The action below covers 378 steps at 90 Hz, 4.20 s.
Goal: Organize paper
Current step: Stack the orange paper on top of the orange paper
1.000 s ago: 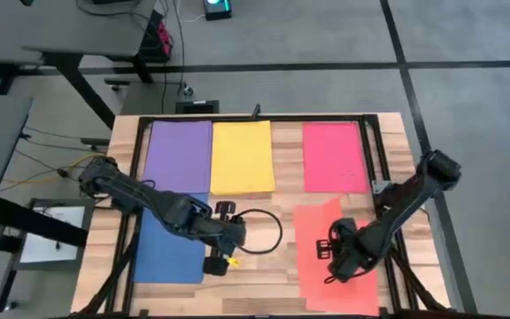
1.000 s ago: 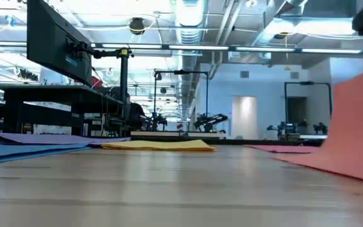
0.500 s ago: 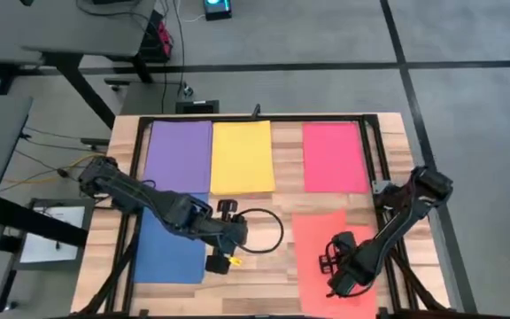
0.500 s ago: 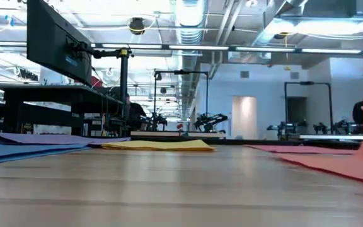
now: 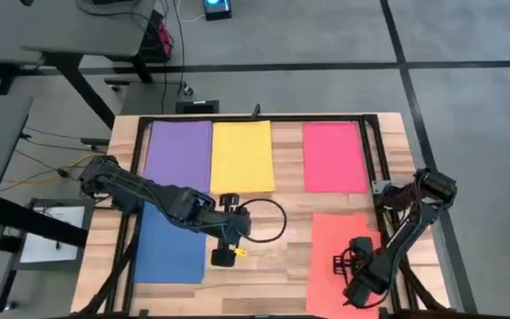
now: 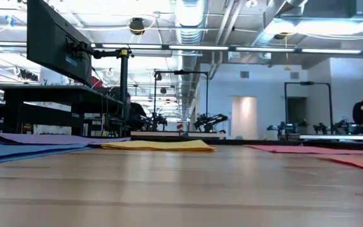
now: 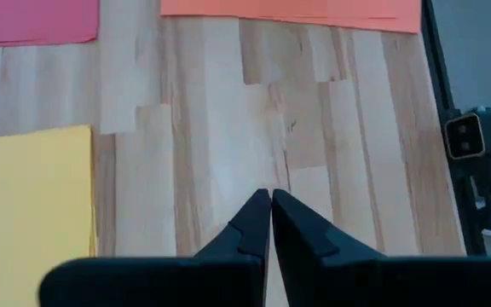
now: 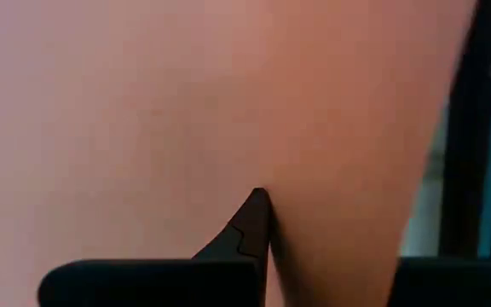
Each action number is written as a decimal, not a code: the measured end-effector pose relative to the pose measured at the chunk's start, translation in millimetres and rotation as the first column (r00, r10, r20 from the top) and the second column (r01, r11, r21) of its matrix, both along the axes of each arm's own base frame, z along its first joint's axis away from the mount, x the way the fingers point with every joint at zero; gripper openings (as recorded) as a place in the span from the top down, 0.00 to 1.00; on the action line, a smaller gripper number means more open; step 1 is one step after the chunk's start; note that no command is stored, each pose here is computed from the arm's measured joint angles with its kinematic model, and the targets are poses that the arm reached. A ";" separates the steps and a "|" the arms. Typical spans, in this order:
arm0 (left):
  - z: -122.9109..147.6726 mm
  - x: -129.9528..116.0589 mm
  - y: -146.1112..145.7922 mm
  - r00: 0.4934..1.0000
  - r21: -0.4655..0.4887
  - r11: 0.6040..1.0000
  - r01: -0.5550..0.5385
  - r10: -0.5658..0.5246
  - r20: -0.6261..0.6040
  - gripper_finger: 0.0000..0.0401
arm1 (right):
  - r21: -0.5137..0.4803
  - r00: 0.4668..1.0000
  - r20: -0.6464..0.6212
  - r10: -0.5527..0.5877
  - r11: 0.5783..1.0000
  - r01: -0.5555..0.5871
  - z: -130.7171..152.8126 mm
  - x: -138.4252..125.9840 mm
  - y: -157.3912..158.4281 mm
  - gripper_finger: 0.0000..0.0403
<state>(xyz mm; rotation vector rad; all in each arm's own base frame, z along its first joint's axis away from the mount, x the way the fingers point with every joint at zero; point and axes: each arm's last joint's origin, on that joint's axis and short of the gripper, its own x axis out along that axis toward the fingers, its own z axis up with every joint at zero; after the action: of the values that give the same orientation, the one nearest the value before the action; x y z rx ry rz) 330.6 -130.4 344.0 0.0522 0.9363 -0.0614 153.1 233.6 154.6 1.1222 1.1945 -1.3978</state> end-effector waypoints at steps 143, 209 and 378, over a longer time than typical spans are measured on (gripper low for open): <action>3.1 5.7 4.7 0.999 0.014 1.000 0.025 -0.025 0.047 1.00 | 0.221 0.938 -0.098 0.332 0.926 -0.305 18.9 12.3 -8.8 0.55; -89.8 44.4 -14.5 0.975 -0.389 0.918 -0.082 0.155 0.161 1.00 | 0.004 0.856 0.128 0.501 0.862 -0.506 76.5 -2.4 -26.1 0.55; -123.4 19.6 -57.1 0.929 -0.174 0.938 -0.301 0.246 -0.277 1.00 | 0.030 0.036 -0.013 0.999 0.036 -0.999 -5.1 145.8 -114.7 1.00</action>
<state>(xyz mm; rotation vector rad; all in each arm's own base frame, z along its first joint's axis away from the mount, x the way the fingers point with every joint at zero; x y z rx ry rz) 350.2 -187.6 220.5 -0.2944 1.1788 0.0946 298.9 119.0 149.5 -0.0324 1.5000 -0.1898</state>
